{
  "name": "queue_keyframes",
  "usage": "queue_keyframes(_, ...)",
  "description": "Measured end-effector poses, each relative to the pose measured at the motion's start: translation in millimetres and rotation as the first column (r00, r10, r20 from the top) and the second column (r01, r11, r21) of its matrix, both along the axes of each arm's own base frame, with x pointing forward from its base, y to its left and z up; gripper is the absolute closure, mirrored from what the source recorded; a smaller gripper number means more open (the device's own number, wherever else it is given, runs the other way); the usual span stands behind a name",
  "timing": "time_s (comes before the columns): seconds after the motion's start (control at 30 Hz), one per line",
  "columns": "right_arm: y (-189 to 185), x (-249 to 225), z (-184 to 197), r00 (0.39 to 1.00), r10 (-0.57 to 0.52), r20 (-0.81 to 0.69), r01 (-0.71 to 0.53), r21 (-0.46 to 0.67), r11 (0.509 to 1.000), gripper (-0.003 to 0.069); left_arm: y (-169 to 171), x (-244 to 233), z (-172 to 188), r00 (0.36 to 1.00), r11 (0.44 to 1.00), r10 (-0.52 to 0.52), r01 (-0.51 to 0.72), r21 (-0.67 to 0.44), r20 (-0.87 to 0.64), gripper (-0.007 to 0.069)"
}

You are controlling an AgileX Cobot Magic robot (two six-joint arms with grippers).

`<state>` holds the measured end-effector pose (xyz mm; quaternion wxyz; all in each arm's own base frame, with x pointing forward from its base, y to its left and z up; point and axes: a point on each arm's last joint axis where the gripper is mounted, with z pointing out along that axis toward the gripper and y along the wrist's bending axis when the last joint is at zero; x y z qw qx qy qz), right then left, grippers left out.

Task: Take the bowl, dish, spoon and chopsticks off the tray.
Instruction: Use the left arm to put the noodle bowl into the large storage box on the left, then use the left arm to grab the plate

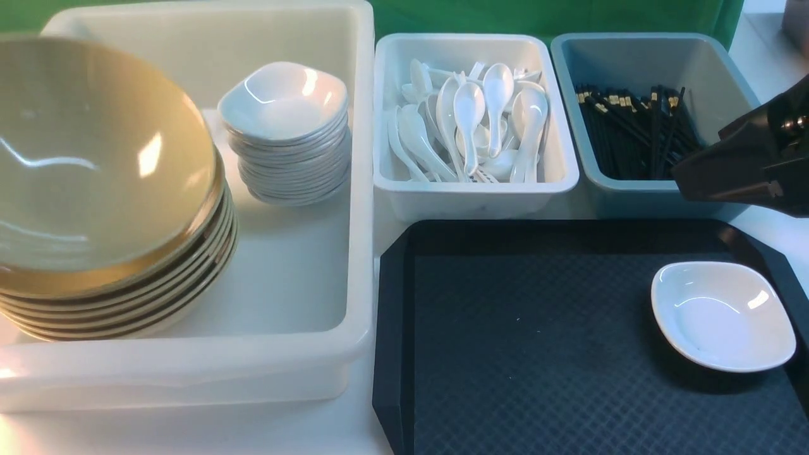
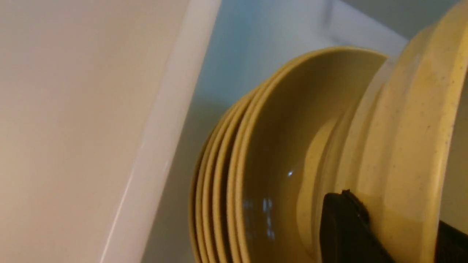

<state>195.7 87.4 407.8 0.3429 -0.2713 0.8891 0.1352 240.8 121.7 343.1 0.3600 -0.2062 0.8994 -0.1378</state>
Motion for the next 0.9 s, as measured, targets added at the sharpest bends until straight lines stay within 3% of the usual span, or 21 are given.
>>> queue_keyframes(0.17, 0.1, 0.0, 0.0, 1.000, 0.003, 0.002, -0.003, -0.001, 1.000, 0.0182, 10.4, 11.4, -16.0, 1.000, 1.000, -0.019, 0.020, 0.019, -0.023, 0.0461)
queue_keyframes(0.4, 0.1, 0.0, 0.0, 1.000, 0.017, 0.009, -0.017, -0.011, 1.000, 0.0182, 16.8, 7.9, -23.9, 0.991, 0.985, -0.080, 0.094, 0.142, -0.105, 0.0215)
queue_keyframes(0.53, 0.1, 0.0, 0.0, 1.000, 0.018, 0.010, -0.018, -0.012, 1.000, 0.0182, 18.1, 3.0, -17.2, 0.990, 0.976, -0.070, 0.094, 0.195, -0.126, 0.0140)
queue_keyframes(0.67, 0.2, 0.3, -0.3, 1.000, 0.020, 0.010, -0.020, -0.014, 1.000, 0.0182, 6.4, -3.4, 23.3, 0.998, 0.971, -0.049, 0.057, 0.233, -0.039, 0.0158)
queue_keyframes(0.73, 0.4, 1.0, -0.8, 1.000, 0.024, 0.010, -0.024, -0.017, 1.000, 0.0182, -12.1, -4.6, 46.2, 0.995, 0.963, -0.095, 0.089, 0.255, 0.010, 0.0196)
queue_keyframes(0.83, 1.5, 5.1, -4.1, 1.000, 0.025, -0.003, -0.025, -0.026, 0.999, 0.0184, -69.8, 0.7, 79.4, 0.939, 0.901, -0.335, 0.297, 0.318, 0.072, 0.0319)
queue_keyframes(0.9, 1.3, 8.8, -7.5, 1.000, 0.015, -0.016, -0.015, -0.043, 0.999, 0.0200, -120.0, 2.3, 86.6, 0.838, 0.797, -0.540, 0.481, 0.364, 0.075, 0.0426)
